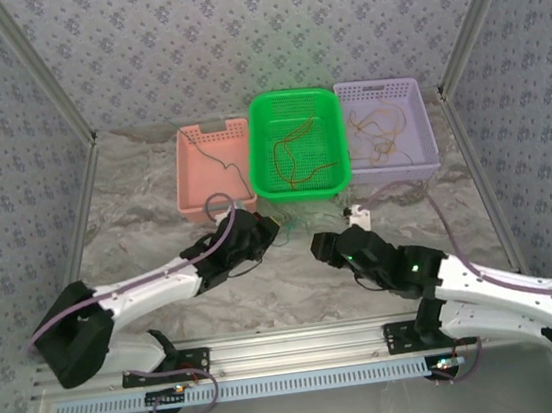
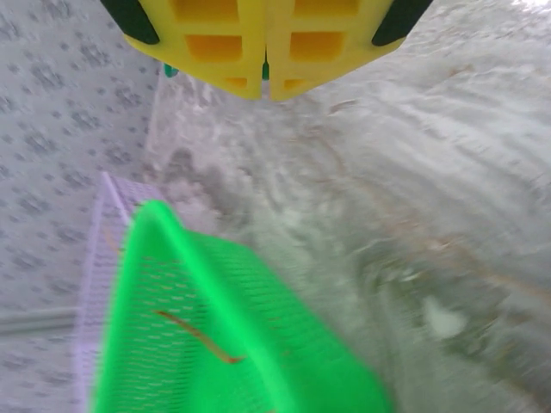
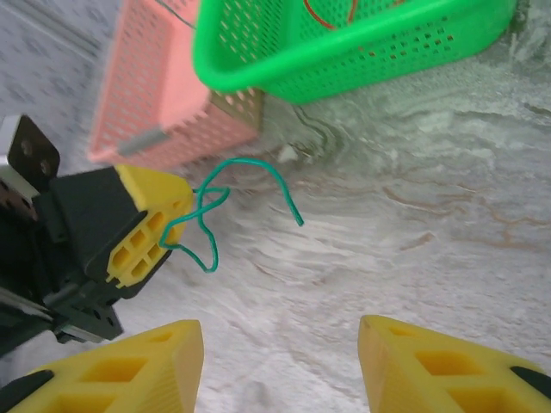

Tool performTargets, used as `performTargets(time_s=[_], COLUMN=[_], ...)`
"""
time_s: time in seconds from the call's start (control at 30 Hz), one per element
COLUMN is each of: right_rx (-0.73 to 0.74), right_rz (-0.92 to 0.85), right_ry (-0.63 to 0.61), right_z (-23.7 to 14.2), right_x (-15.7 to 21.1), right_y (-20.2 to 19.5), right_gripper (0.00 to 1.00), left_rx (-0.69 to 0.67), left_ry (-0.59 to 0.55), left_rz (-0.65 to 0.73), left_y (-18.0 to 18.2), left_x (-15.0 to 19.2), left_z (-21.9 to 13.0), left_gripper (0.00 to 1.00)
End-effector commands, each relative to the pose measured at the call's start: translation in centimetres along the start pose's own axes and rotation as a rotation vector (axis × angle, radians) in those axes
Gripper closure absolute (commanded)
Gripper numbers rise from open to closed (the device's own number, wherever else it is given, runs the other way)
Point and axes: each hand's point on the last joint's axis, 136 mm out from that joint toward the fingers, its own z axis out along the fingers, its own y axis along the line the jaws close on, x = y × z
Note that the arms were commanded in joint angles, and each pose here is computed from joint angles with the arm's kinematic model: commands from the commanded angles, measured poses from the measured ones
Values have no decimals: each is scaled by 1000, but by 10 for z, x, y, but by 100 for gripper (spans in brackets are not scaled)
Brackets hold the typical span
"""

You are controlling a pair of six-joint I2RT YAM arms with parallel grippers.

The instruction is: Untangle the cables

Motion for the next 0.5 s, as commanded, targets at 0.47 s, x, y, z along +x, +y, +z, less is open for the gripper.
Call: performTargets(time_s=[0.47], right_rx=[-304], right_rz=[812], right_ry=[5], right_z=[4], right_x=[-29], right_y=[47], right_gripper=[47], left_rx=[285], left_ry=[-36], left_rz=[439], left_y=[-69], left_x=[32], left_z=[-35], left_gripper=[100])
